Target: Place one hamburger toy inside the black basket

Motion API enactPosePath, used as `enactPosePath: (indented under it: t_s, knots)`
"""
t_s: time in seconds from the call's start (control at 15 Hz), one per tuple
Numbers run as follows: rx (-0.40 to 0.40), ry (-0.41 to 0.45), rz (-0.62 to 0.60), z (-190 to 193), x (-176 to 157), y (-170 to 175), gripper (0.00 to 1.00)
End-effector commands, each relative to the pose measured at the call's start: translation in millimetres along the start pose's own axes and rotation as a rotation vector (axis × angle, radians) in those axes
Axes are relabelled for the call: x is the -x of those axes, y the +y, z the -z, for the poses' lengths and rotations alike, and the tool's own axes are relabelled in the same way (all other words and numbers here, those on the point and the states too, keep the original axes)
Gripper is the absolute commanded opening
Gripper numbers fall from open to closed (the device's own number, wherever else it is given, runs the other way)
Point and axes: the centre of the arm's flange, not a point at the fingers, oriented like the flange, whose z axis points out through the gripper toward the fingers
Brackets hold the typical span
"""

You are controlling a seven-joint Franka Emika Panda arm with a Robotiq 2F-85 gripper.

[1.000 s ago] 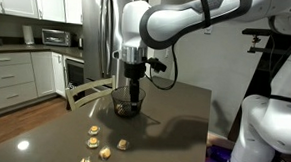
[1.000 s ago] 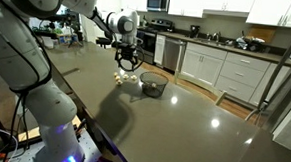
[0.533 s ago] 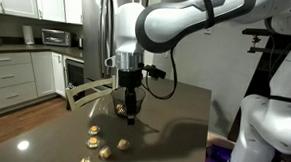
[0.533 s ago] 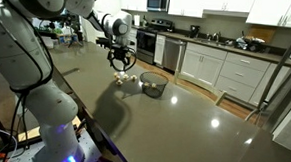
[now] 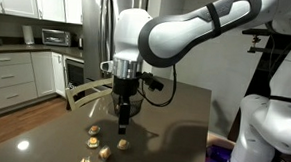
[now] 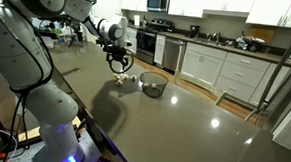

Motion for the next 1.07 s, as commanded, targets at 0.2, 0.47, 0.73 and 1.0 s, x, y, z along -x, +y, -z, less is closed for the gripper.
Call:
enactPosePath:
  t_s: [0.2,0.47,0.73,1.0]
  knots:
    - [0.035,0.022,-0.001,-39.1,16.6,-8.0,1.00]
    - [0.082,0.019,-0.005,-62.2,25.3,-6.2,1.00]
    - [0.138,0.006,-0.001,-78.4,27.2,-1.6,1.00]
    - [0.166,-0.033,0.009,-80.6,23.2,2.9,1.00]
